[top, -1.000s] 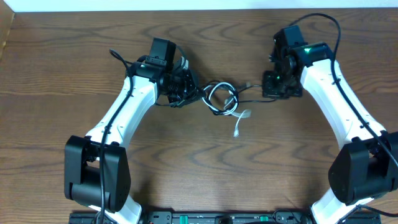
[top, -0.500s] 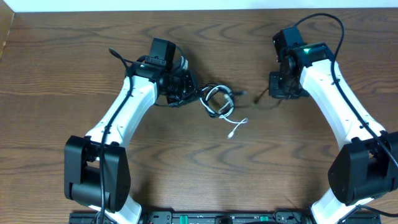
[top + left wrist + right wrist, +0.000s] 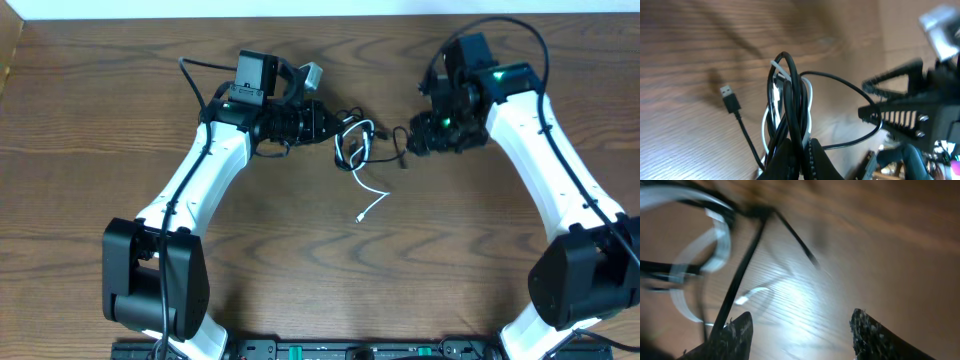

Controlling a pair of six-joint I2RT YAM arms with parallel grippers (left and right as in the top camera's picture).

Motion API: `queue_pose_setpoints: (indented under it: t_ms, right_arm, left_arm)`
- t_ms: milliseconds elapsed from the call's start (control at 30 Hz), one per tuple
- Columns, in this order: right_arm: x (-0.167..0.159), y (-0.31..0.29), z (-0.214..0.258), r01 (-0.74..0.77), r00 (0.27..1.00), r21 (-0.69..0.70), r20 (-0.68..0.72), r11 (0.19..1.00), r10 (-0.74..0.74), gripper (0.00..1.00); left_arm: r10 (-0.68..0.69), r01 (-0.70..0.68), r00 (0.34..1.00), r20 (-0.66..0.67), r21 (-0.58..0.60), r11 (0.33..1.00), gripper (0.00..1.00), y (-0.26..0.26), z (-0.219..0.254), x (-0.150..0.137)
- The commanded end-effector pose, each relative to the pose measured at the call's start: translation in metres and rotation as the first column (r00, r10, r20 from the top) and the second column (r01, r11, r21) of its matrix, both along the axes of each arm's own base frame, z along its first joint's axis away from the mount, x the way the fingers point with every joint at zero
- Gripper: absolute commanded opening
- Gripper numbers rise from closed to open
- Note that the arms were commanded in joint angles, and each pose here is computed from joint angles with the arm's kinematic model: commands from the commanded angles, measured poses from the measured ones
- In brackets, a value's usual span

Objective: Untangle cables

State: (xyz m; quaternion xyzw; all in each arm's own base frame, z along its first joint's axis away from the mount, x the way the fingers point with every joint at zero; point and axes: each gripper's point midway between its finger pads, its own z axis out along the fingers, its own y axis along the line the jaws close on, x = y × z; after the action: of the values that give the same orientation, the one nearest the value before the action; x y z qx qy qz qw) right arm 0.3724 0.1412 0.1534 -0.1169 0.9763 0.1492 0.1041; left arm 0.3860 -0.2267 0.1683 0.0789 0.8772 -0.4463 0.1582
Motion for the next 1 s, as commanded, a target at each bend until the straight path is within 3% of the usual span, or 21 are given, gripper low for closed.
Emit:
queue_pose_setpoints:
  t_ms: [0, 167, 367, 600, 967]
  right_arm:
    - [0.009, 0.025, 0.060, -0.114, 0.985, 0.158, 0.147, 0.981, 0.091, 0.59]
    - [0.024, 0.037, 0.104, -0.155, 0.960, 0.217, 0.265, 0.964, 0.095, 0.58]
    - [0.034, 0.040, 0.115, -0.142, 0.951, 0.245, 0.304, 0.959, 0.063, 0.59]
    - [0.025, 0.030, 0.078, 0.041, 0.985, 0.184, 0.159, 0.982, -0.071, 0.54]
    - [0.016, 0.033, 0.033, 0.247, 0.968, 0.211, -0.018, 0.946, -0.249, 0.39]
  left_arm:
    - [-0.112, 0.118, 0.990, 0.085, -0.064, 0.991, 0.07, -0.009, 0.014, -0.008]
    - [-0.140, 0.148, 0.981, 0.136, -0.050, 0.988, 0.08, -0.009, 0.014, -0.008]
    - [-0.162, 0.172, 0.968, 0.192, -0.038, 0.984, 0.07, -0.010, 0.016, -0.005]
    - [-0.185, 0.236, 0.926, 0.330, -0.122, 0.964, 0.07, -0.030, 0.047, 0.003]
    - [-0.019, 0.077, 0.981, 0.191, -0.303, 0.950, 0.07, -0.039, 0.084, 0.026]
